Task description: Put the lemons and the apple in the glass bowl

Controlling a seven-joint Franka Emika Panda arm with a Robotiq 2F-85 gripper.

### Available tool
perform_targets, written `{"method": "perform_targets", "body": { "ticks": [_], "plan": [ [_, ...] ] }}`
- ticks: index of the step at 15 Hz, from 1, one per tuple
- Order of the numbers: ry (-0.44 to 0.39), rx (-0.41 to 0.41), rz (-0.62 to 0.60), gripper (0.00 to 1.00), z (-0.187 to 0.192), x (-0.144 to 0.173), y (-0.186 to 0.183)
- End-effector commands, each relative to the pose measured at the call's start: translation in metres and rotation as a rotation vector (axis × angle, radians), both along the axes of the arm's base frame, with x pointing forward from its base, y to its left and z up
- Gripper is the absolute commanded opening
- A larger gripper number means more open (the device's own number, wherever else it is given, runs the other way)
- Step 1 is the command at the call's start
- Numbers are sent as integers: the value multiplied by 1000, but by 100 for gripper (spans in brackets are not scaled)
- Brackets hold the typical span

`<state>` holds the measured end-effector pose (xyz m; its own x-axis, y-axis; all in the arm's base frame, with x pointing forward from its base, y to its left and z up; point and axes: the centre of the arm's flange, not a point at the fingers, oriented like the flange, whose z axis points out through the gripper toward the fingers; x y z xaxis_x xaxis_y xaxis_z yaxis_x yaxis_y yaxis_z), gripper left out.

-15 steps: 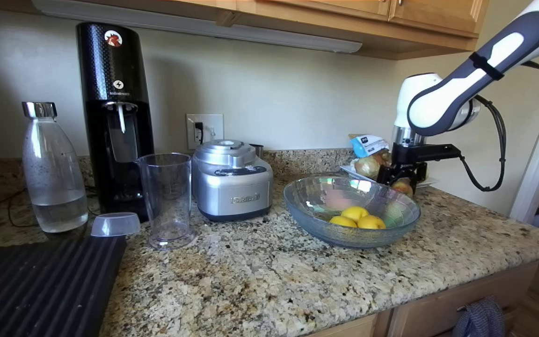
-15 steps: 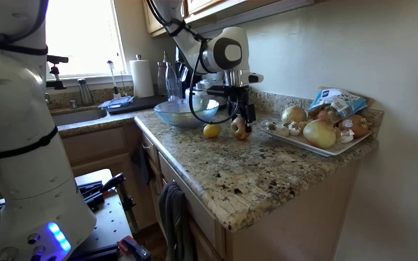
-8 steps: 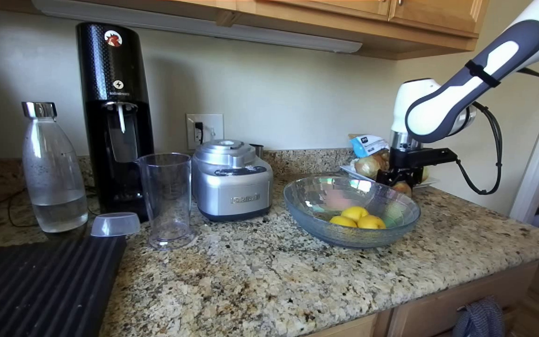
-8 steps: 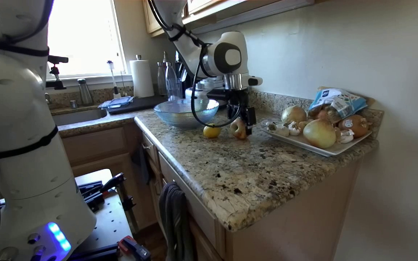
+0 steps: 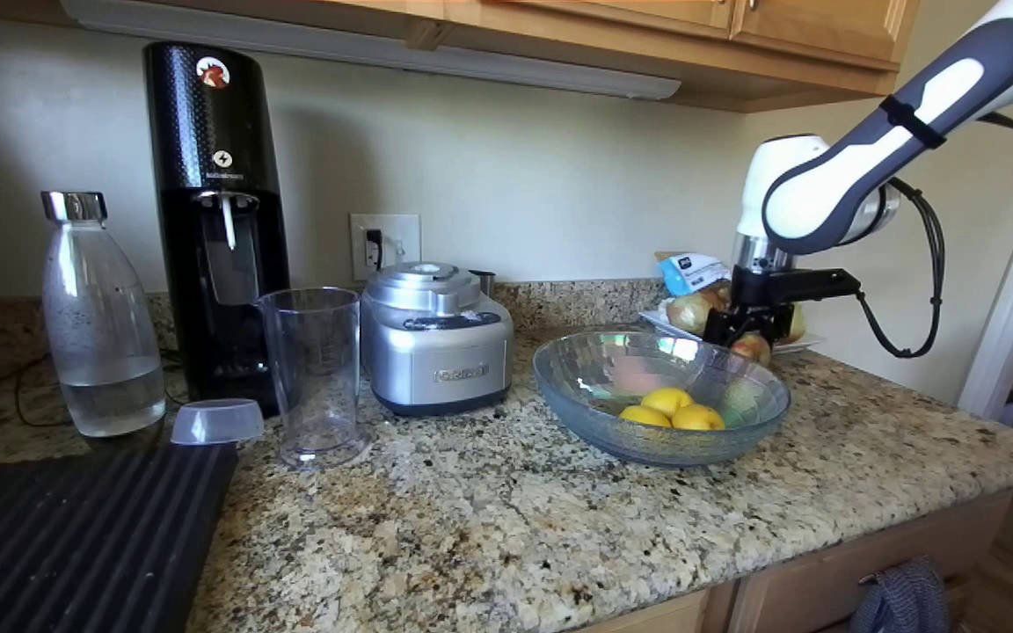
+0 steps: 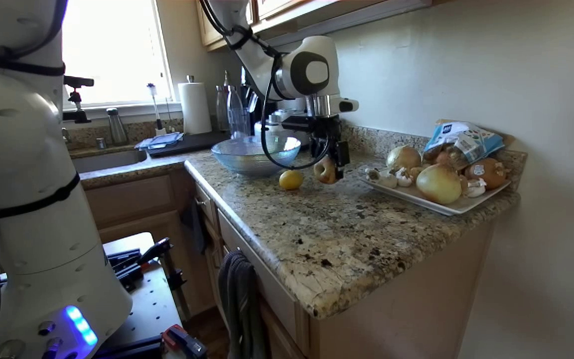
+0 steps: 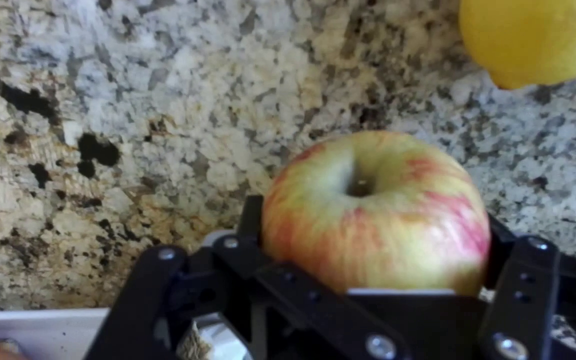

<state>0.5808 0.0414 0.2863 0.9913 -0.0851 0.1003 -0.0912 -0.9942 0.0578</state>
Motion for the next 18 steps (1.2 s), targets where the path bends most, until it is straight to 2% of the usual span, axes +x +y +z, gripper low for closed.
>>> {"method": "perform_targets", "body": {
  "ticks": [1,5,8,15,18],
  "plan": [
    [-25,25,50,67,54,-29,8],
    [-73,19,139,67,102,-44,37],
    [-91,19,244,67,125,-55,74],
    [-72,54,500,67,111,-77,172],
    [-70,67,605,67,97,-83,200]
  ]
}}
